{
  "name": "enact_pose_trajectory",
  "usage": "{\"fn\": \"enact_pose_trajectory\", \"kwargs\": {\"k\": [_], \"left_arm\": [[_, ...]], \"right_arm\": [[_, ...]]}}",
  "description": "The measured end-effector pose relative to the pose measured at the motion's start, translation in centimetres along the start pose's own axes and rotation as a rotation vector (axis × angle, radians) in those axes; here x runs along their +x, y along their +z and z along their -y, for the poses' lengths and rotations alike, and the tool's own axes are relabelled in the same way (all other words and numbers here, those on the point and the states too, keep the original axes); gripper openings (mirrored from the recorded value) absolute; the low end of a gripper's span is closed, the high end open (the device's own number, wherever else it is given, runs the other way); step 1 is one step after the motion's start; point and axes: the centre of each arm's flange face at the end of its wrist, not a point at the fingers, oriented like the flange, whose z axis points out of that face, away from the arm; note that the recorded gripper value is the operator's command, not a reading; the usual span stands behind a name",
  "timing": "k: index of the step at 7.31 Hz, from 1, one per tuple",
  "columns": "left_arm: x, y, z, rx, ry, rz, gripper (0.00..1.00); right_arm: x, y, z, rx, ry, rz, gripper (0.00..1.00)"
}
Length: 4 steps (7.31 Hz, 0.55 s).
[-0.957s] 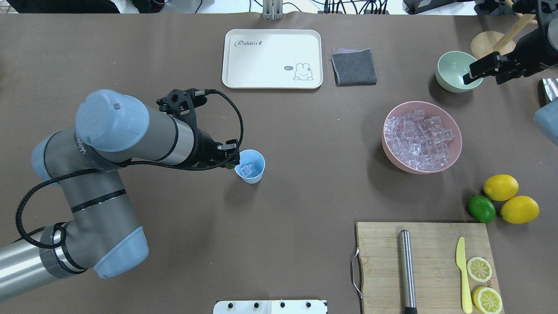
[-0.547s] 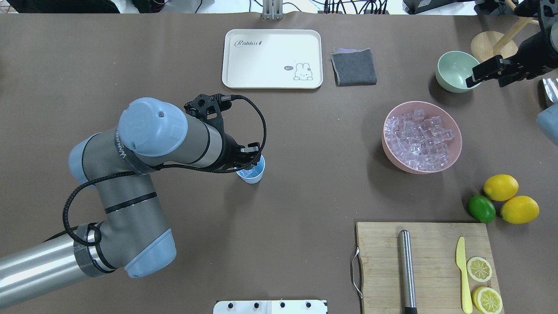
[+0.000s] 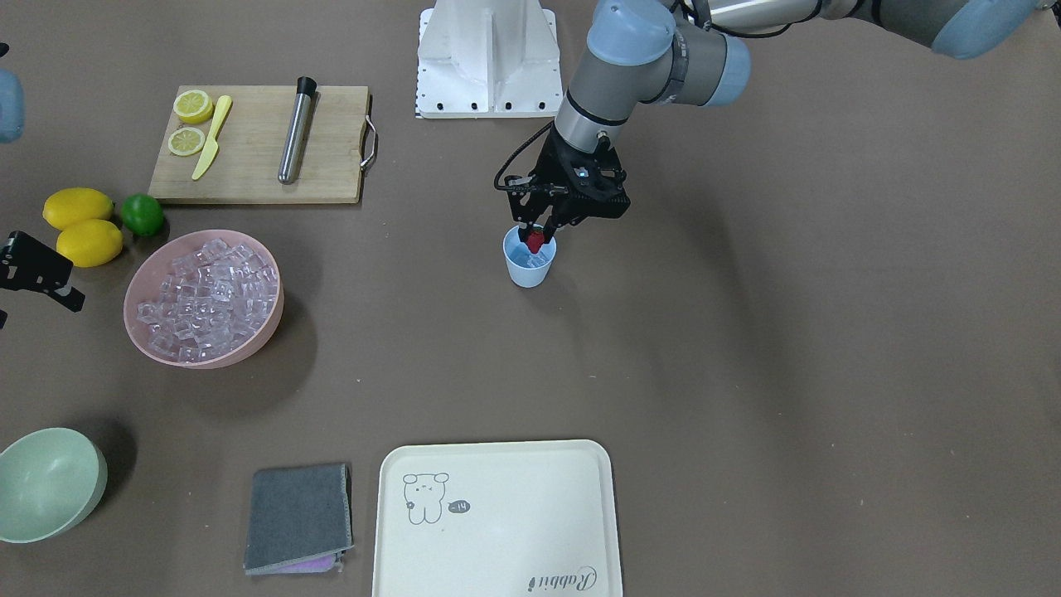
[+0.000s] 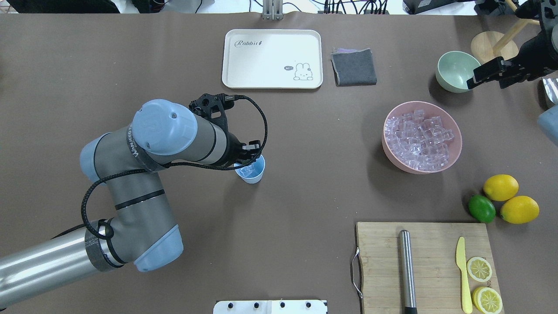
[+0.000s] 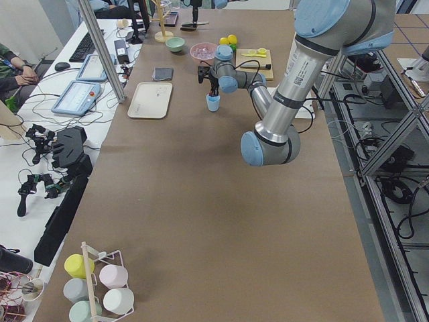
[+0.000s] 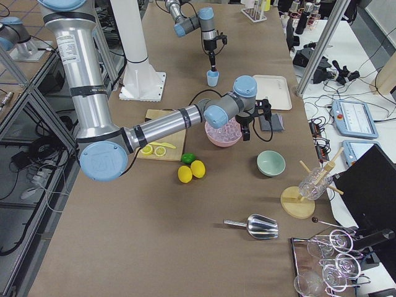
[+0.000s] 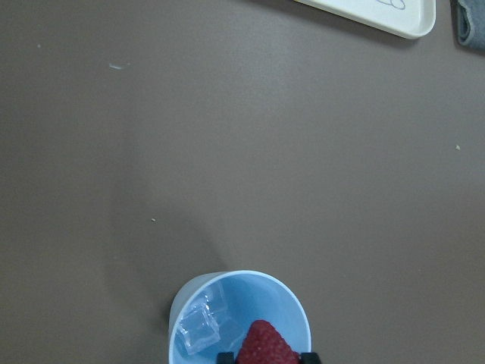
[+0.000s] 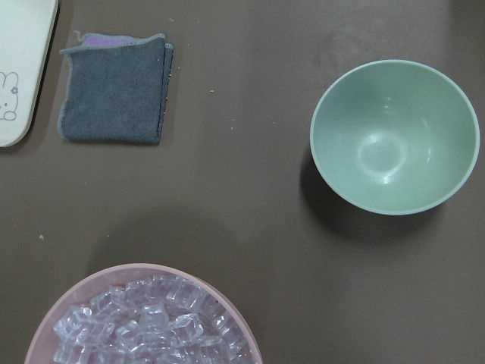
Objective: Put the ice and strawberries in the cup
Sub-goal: 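Open the left gripper to drop the strawberry into the cup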
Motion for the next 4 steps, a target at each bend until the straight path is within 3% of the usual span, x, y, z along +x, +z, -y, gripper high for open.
{"fn": "enact_pose_trajectory", "kwargs": {"k": [1, 4], "left_arm": [[0.01, 0.04, -0.01, 0.002, 0.000, 0.001, 0.98], [0.21, -0.56, -0.11, 0.006, 0.003, -0.010, 0.98]], "right_arm": [[-0.02, 0.00, 0.00, -0.001, 0.000, 0.001, 0.99], [-0.06, -0.17, 0.07, 0.001, 0.000, 0.003, 0.99]]}}
